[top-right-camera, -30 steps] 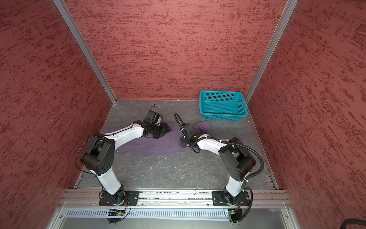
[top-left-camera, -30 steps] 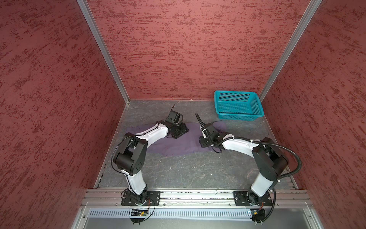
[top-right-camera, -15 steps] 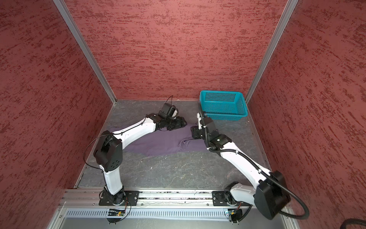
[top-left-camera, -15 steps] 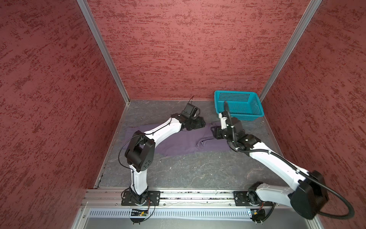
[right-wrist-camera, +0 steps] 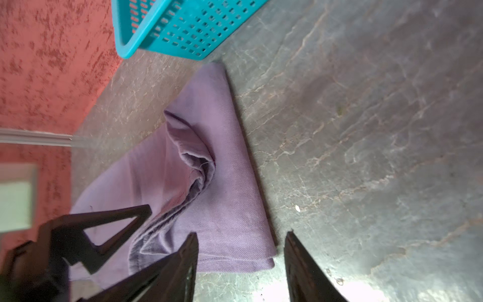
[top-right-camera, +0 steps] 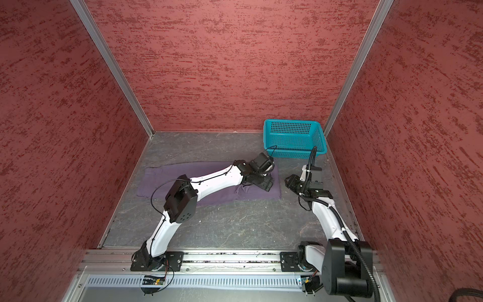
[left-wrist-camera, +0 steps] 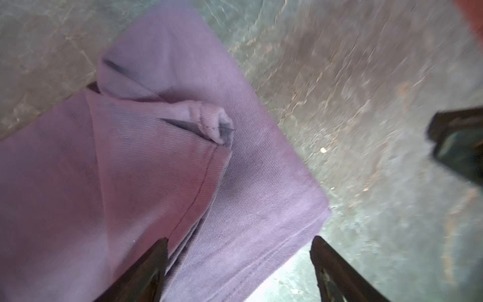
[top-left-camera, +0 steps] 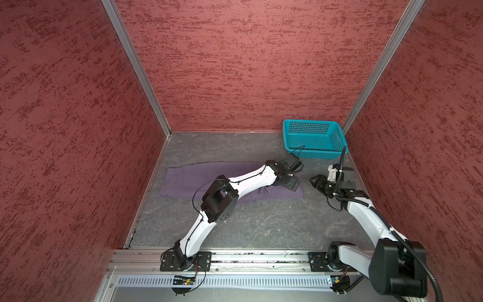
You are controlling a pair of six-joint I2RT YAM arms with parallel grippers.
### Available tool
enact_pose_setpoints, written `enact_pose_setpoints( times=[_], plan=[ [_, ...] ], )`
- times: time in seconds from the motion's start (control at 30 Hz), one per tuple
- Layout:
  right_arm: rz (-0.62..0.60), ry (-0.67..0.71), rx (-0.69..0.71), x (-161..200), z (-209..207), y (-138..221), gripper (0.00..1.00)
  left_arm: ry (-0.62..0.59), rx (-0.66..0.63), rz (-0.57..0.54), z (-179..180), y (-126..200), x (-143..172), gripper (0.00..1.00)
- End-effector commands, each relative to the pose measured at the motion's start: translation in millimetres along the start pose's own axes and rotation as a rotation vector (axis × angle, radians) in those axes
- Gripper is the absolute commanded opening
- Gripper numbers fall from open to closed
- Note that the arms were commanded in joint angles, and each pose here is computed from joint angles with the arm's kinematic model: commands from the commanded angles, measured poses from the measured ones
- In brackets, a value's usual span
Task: Fold and stack the trousers
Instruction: Smooth out the trousers at the center of the table.
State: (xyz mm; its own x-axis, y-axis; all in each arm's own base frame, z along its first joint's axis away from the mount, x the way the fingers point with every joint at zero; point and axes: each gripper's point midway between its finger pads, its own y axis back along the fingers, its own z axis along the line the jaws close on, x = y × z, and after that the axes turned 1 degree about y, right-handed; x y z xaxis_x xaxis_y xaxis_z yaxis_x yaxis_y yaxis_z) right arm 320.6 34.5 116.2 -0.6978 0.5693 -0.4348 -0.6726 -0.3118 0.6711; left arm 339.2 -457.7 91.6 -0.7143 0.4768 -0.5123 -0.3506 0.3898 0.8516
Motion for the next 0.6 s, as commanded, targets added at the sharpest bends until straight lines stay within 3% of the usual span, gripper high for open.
enact_pose_setpoints(
  times=[0.0, 0.33, 0.4, 0.57],
  plan=[
    [0.011, -0.028, -0.117, -8, 15, 2, 0.53, -0.113, -0.143, 0.044, 26, -7, 7, 0.86],
    [0.036, -0.092, -0.141, -8, 5, -8, 0.56, -0.1, -0.214, 0.106, 56, -21, 19, 0.9],
    [0.038, -0.101, -0.135, -8, 3, -9, 0.56, -0.097, -0.213, 0.116, 61, -25, 20, 0.84],
    [0.039, -0.113, -0.131, -8, 0, -10, 0.56, -0.044, -0.144, 0.129, 62, -28, 20, 0.46]
  ],
)
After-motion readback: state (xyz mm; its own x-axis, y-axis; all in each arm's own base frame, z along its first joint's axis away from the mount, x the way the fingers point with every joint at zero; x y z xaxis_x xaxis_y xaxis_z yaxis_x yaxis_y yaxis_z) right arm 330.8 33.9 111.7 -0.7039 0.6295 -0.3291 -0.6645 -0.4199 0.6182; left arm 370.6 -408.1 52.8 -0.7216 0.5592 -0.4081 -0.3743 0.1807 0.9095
